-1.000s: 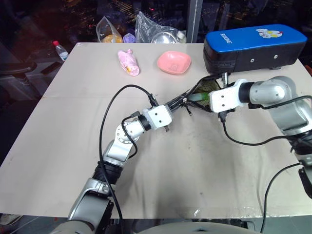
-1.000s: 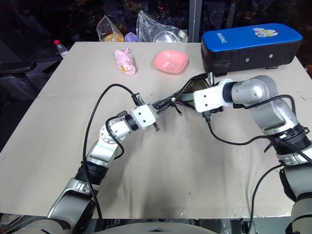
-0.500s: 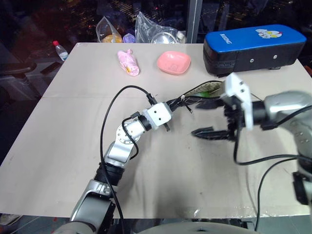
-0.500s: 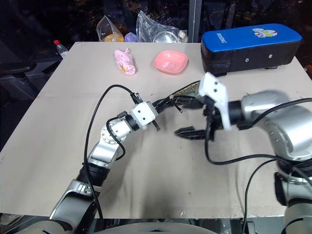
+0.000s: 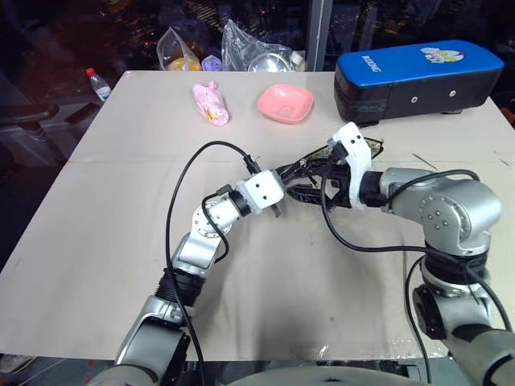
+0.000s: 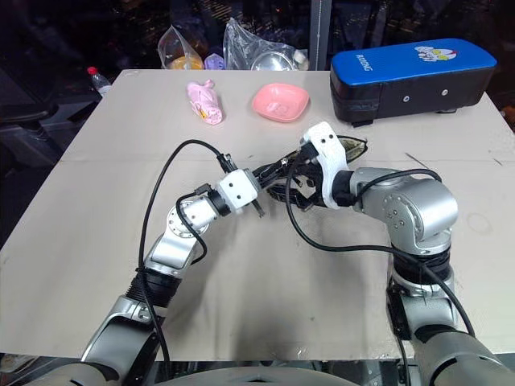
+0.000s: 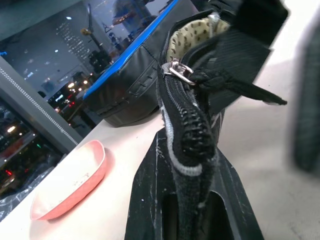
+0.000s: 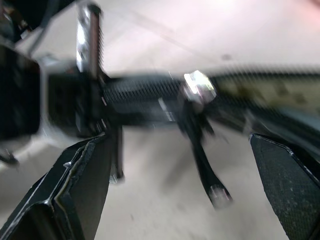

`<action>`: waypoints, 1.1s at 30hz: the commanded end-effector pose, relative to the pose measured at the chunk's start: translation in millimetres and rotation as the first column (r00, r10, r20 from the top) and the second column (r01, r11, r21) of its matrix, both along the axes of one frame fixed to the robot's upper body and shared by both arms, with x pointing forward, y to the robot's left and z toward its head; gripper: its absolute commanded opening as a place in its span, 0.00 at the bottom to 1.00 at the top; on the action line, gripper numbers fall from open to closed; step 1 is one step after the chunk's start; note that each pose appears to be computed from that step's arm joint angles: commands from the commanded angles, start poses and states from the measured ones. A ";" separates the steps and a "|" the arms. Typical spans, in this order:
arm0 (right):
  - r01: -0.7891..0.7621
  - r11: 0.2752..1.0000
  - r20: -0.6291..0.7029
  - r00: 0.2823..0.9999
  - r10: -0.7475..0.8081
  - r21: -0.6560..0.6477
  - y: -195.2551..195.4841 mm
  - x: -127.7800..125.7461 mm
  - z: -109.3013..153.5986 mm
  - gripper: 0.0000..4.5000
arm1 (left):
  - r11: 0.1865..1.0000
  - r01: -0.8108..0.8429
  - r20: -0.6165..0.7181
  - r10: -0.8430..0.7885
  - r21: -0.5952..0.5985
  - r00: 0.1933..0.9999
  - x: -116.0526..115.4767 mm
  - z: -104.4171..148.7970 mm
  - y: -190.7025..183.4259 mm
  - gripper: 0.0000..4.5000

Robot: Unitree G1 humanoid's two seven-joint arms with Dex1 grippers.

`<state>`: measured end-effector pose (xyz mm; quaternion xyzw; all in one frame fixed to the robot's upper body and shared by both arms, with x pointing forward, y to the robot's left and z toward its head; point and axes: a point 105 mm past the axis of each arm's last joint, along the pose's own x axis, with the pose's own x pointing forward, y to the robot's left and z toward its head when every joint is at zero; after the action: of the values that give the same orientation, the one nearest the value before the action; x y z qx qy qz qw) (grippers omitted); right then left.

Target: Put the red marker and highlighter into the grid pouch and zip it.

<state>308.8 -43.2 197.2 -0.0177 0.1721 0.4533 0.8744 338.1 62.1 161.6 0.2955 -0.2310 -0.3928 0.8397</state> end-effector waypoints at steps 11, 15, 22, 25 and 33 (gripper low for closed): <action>0.078 0.996 0.105 0.991 -0.082 0.038 -10.0 14.7 17.0 0.01 | 1.000 0.014 0.065 -0.014 -0.008 0.998 -5.7 13.1 -2.6 0.00; 0.129 0.991 0.101 0.986 -0.132 0.035 -19.2 16.1 16.9 0.01 | 1.000 -0.005 0.064 0.006 -0.016 0.998 -4.6 13.6 0.7 0.00; 0.279 0.959 0.155 0.951 -0.268 -0.051 -62.4 24.7 15.1 0.01 | 0.999 -0.047 0.063 0.049 -0.027 0.997 -0.3 14.3 9.7 0.00; 0.362 0.927 0.177 0.923 -0.343 -0.092 -92.4 31.8 14.1 0.01 | 0.999 -0.051 0.071 0.051 -0.010 0.996 -0.3 13.1 11.8 0.00; 0.591 0.797 0.239 0.797 -0.554 -0.123 -164.5 54.6 19.9 0.01 | 0.998 -0.061 0.074 0.061 -0.004 0.995 0.6 12.1 15.5 0.00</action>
<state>356.2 -167.1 193.8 -0.0837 0.1656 0.2367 0.9537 337.5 63.1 160.3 0.3122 -0.2319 -0.3855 0.8367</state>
